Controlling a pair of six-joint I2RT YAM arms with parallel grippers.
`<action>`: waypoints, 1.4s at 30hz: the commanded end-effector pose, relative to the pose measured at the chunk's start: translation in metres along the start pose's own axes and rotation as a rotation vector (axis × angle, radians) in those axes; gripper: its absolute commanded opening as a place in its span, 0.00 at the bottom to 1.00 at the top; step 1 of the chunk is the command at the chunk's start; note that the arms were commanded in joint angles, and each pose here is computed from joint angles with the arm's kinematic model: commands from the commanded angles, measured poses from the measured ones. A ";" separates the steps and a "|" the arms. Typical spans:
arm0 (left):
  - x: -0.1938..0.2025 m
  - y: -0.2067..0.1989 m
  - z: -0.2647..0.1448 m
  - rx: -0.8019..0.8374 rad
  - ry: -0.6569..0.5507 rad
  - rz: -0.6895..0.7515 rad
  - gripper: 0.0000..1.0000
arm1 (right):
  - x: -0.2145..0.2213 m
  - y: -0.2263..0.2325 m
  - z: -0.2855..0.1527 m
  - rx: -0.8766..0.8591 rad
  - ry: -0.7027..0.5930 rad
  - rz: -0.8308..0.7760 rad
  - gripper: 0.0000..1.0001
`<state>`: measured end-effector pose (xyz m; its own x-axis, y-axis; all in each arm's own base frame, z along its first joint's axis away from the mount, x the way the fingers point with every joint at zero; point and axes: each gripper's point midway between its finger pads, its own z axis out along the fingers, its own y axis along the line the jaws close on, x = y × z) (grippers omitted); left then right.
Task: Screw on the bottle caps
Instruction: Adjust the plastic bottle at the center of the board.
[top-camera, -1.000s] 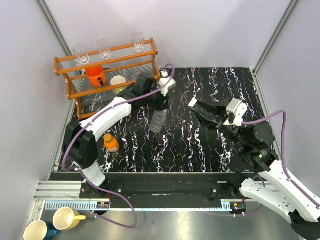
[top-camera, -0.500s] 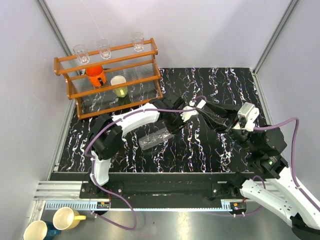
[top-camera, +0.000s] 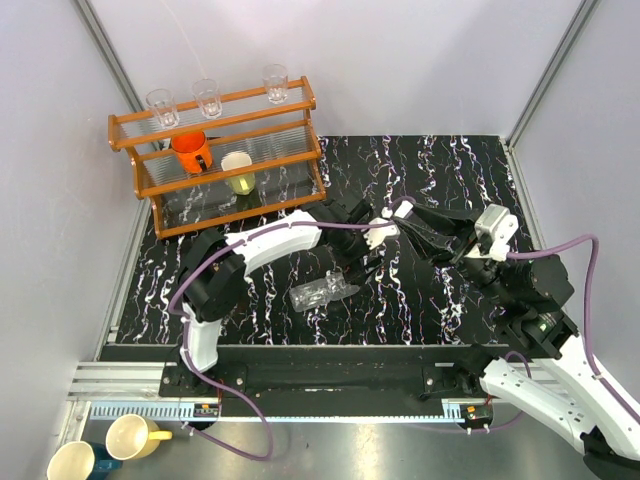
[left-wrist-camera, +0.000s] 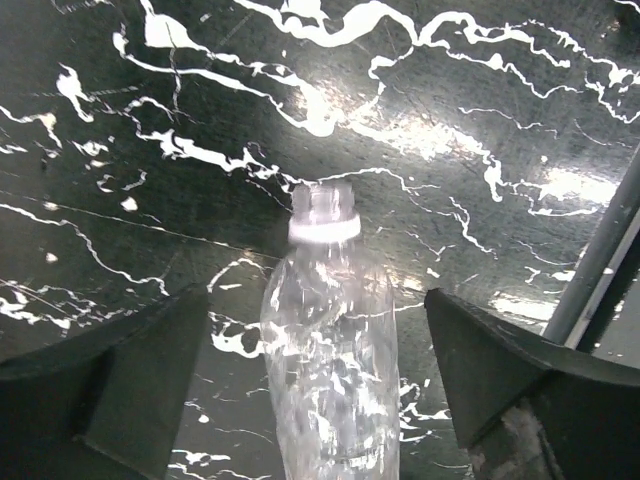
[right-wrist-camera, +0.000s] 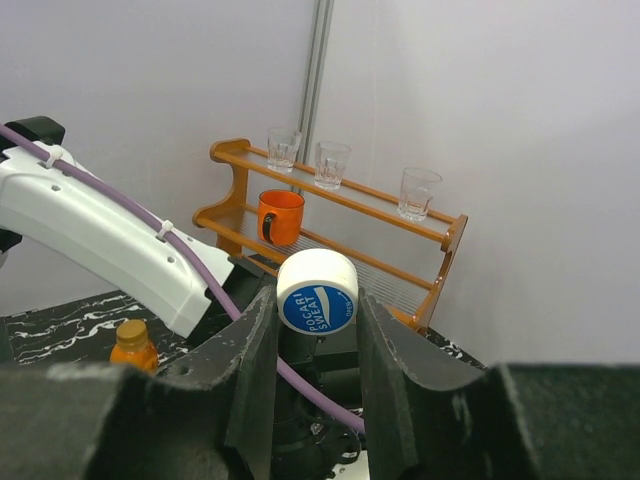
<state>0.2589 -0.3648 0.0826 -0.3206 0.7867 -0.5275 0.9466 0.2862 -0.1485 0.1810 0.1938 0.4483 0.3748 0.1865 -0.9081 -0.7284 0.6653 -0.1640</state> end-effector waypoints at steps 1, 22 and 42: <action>-0.017 -0.008 -0.022 -0.011 -0.076 0.029 0.99 | -0.020 -0.004 -0.003 0.023 -0.038 0.015 0.20; 0.059 -0.029 -0.073 -0.049 0.008 0.149 0.99 | 0.011 -0.004 -0.006 0.065 0.074 0.142 0.20; 0.101 0.016 -0.034 -0.034 0.051 0.104 0.99 | 0.131 0.004 -0.022 0.260 0.422 0.512 0.17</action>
<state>0.2430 -0.2482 0.0562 -0.2741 0.8534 -0.4434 0.9579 0.2834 -0.0466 0.2077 0.2007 0.3246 -0.2004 0.2344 -0.9512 -0.6223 0.7194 0.3084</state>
